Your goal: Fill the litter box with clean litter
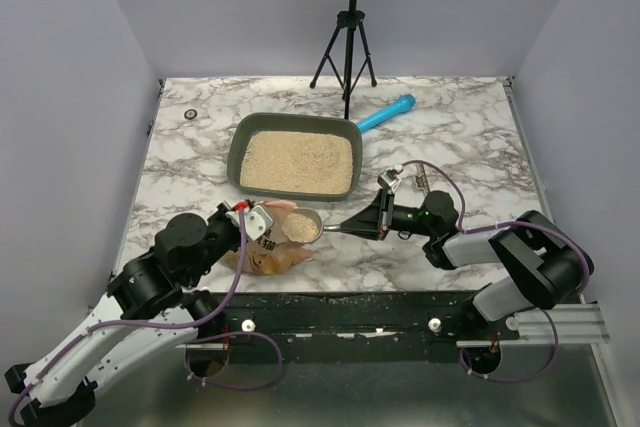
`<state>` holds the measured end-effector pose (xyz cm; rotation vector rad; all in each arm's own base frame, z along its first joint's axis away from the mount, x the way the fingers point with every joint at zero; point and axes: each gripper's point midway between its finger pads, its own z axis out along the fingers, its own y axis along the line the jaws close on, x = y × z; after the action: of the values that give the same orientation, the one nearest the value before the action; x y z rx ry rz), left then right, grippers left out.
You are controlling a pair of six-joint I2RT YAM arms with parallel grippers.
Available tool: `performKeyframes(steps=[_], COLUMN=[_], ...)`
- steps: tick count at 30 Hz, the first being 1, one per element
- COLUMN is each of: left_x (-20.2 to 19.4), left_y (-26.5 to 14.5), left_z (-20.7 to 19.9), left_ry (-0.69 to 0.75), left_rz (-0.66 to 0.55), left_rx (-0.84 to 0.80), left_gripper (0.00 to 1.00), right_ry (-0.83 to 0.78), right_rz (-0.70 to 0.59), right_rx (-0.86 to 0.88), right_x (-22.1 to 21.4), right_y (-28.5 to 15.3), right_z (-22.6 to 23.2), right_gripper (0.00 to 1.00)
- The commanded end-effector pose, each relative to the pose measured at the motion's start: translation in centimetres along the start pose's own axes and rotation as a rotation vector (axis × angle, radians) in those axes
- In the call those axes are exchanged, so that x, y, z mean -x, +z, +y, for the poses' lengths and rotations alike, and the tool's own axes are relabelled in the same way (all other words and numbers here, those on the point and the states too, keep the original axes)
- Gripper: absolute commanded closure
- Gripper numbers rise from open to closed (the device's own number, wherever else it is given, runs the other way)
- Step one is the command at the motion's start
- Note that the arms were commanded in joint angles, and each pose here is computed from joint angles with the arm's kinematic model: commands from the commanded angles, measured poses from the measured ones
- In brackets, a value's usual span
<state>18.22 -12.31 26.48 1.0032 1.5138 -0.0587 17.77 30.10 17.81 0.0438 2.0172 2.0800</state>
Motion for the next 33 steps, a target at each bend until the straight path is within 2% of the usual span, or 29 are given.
performKeyframes(steps=[1,4,8,14,26,33], left_x=[4.6,4.7,3.8,3.8,2.1,2.4], left_y=[1.7,3.2,5.3,6.1,6.5,6.1], left_z=[-1.3,-3.7,-6.9,-9.4,-9.3,-6.9], left_ry=[-0.167,-0.241,-0.311,-0.328,-0.320,-0.331], left_rz=[-0.218,-0.246,-0.191,-0.197,-0.173,-0.208], left_rx=[-0.059,-0.143,-0.259,-0.339,-0.290,-0.173], left_gripper=[1.00,1.00,1.00,1.00,1.00,1.00], right_ry=[-0.049,-0.041,-0.026,-0.023,-0.005,-0.010], right_rz=[-0.004,0.007,0.010,-0.007,-0.028,-0.056], right_rx=[-0.019,-0.046,-0.067,-0.077,-0.085,-0.063], right_x=[0.4,0.1,-0.1,0.3,-0.3,-0.9], right_y=[0.2,0.1,-0.8,-2.8,-6.1,-7.5], right_z=[-0.9,-1.9,-3.0,-3.6,-3.8,-2.7], right_gripper=[1.00,1.00,1.00,0.99,0.99,0.99])
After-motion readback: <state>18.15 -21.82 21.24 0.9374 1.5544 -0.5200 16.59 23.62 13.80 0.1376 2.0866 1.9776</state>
